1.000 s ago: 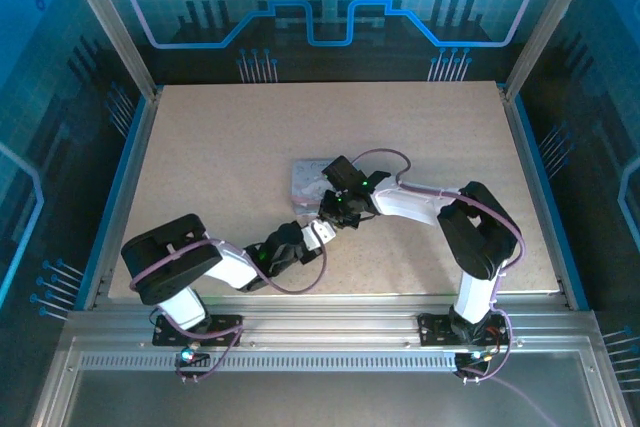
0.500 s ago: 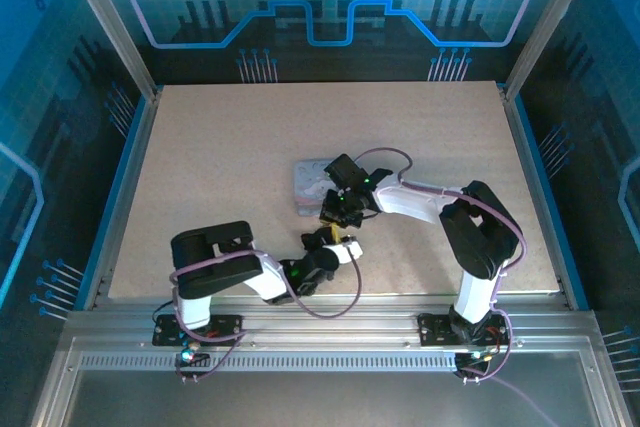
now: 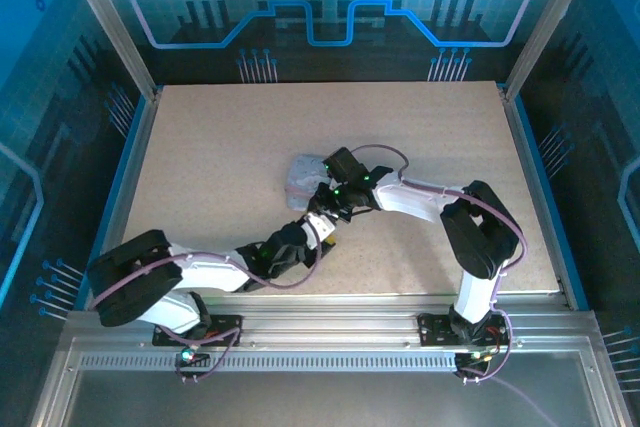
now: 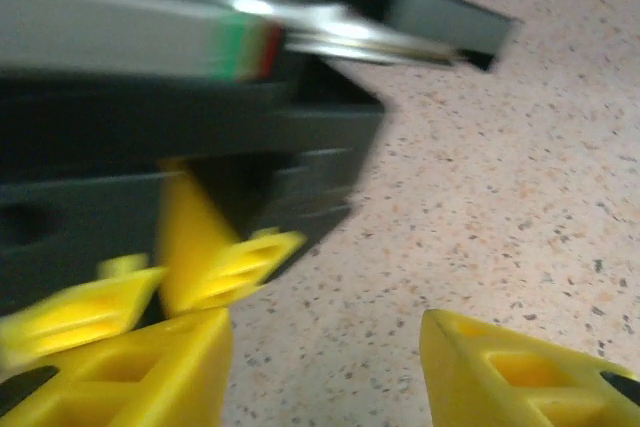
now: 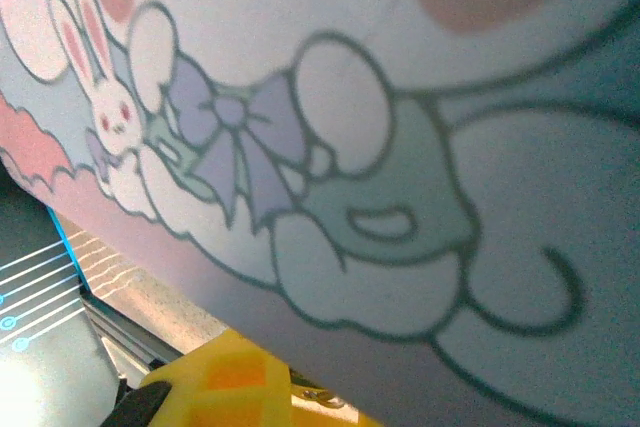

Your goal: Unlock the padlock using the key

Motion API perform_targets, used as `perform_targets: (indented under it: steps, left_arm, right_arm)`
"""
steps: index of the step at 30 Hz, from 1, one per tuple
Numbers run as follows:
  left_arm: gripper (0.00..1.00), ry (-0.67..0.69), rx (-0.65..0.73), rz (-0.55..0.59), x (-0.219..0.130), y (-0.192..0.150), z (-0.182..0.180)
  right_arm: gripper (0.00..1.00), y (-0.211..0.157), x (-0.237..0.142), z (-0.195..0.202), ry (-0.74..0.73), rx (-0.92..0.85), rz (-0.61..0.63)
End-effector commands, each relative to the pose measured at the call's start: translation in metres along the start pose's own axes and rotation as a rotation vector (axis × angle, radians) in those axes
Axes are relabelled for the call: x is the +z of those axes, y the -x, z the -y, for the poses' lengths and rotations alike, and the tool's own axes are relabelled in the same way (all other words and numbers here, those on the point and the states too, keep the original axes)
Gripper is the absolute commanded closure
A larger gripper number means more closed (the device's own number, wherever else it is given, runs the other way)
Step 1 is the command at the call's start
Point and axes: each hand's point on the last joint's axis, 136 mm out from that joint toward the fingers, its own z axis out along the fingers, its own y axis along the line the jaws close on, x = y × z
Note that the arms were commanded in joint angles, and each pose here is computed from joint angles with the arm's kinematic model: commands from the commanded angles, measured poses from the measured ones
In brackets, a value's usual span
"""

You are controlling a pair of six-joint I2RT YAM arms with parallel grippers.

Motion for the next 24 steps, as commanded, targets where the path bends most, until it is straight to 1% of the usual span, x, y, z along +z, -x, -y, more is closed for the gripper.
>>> perform_targets:
  steps: [1, 6, 9, 11, 13, 18, 21, 24]
  left_arm:
    - [0.42, -0.043, -0.269, -0.036, -0.011, -0.011, -0.018]
    - [0.38, -0.147, -0.556, -0.028, -0.030, -0.013, -0.039]
    - [0.38, -0.199, -0.674, -0.043, -0.035, -0.019, -0.045]
    - [0.40, -0.239, -0.732, -0.041, -0.035, -0.021, -0.047]
    - [0.44, -0.272, -0.770, -0.036, -0.033, -0.023, -0.047]
    - [0.55, -0.315, -0.813, -0.012, -0.026, -0.022, -0.043]
    - [0.60, -0.320, -0.837, 0.020, -0.023, -0.020, -0.044]
    - [0.62, -0.321, -0.854, 0.041, -0.022, -0.017, -0.046]
  right_arm:
    - [1.00, -0.016, -0.002, 0.014, -0.024, 0.031, -0.066]
    - [1.00, -0.012, -0.005, 0.014, -0.007, 0.038, -0.057]
    - [1.00, -0.012, -0.004, 0.013, 0.005, 0.039, -0.057]
    - [1.00, -0.012, -0.003, 0.013, 0.014, 0.046, -0.059]
    - [1.00, -0.013, -0.002, 0.013, 0.022, 0.049, -0.061]
    - [1.00, -0.014, -0.001, 0.013, 0.033, 0.060, -0.065]
    - [1.00, -0.013, -0.001, 0.013, 0.037, 0.067, -0.063]
    - [1.00, -0.013, 0.000, 0.012, 0.043, 0.069, -0.062]
